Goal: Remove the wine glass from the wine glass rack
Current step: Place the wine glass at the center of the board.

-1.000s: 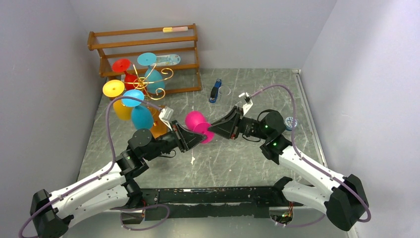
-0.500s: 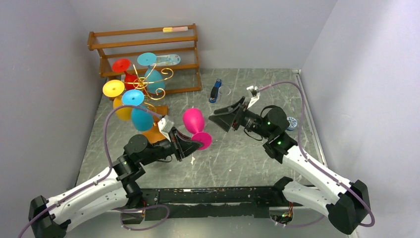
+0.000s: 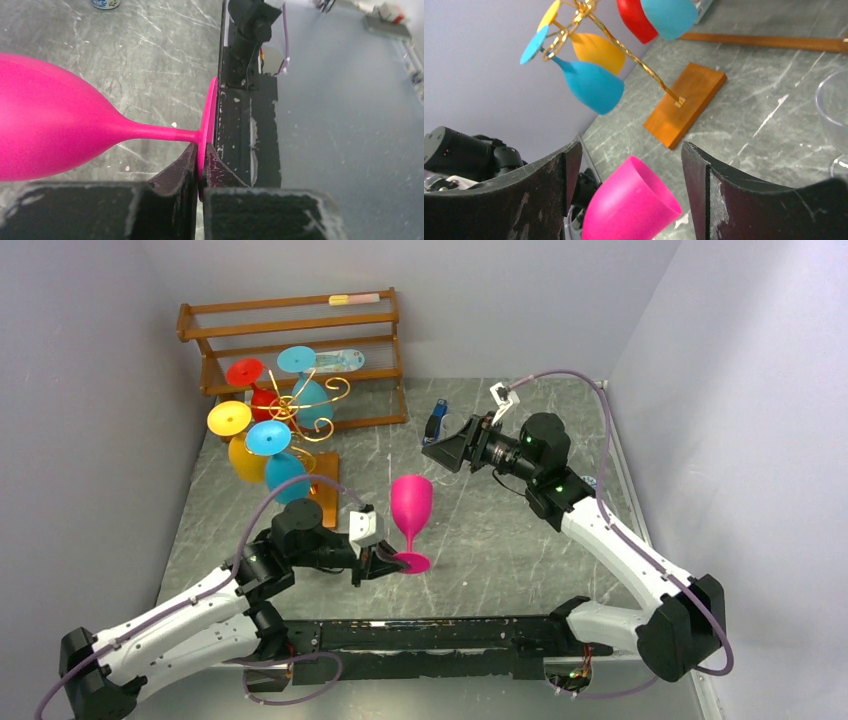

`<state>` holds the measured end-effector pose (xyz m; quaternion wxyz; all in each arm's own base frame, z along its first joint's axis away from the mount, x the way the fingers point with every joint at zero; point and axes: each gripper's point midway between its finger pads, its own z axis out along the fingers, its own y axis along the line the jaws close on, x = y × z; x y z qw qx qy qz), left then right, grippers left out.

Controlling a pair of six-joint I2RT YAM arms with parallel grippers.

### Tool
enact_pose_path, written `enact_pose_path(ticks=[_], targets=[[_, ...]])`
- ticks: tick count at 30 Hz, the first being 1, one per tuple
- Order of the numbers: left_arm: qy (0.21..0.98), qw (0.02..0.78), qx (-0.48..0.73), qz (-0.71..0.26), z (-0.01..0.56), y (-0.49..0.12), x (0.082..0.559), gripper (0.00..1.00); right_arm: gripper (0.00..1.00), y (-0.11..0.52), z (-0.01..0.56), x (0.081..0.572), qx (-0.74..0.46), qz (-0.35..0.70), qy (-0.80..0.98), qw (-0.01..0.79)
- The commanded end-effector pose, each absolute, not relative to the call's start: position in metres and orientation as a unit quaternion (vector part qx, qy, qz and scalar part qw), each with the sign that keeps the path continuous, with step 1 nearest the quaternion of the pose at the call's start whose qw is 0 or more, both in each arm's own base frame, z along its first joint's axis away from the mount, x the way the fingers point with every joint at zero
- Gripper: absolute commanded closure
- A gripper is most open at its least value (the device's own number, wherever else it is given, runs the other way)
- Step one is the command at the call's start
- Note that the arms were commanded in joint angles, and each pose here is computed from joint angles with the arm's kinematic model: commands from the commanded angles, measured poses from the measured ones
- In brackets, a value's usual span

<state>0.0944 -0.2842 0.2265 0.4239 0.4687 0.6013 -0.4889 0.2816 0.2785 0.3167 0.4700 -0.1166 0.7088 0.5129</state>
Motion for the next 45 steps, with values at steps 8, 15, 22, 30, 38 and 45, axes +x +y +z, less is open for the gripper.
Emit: enact_pose_path(ticks=[8, 15, 22, 30, 38, 45], targets=[[0.454, 0.498, 0.631, -0.384, 0.232, -0.261, 0.085, 0.95, 0.27, 0.287, 0.300, 0.243, -0.232, 0.573, 0.718, 0.319], [0.461, 0.490, 0.659, -0.337, 0.223, -0.257, 0.097, 0.95, 0.30, 0.293, 0.313, 0.218, -0.268, 0.635, 0.678, 0.256], [0.443, 0.495, 0.676, -0.318, 0.228, -0.258, 0.102, 0.95, 0.32, 0.295, 0.311, 0.202, -0.290, 0.649, 0.677, 0.190], [0.440, 0.474, 0.683, -0.339, 0.225, -0.264, 0.096, 0.95, 0.37, 0.308, 0.302, 0.185, -0.323, 0.647, 0.672, 0.160], [0.456, 0.444, 0.701, -0.321, 0.211, -0.258, 0.099, 0.95, 0.47, 0.310, 0.310, 0.186, -0.323, 0.661, 0.650, 0.189], [0.486, 0.413, 0.707, -0.307, 0.190, -0.247, 0.097, 0.95, 0.58, 0.311, 0.302, 0.188, -0.314, 0.658, 0.662, 0.176]])
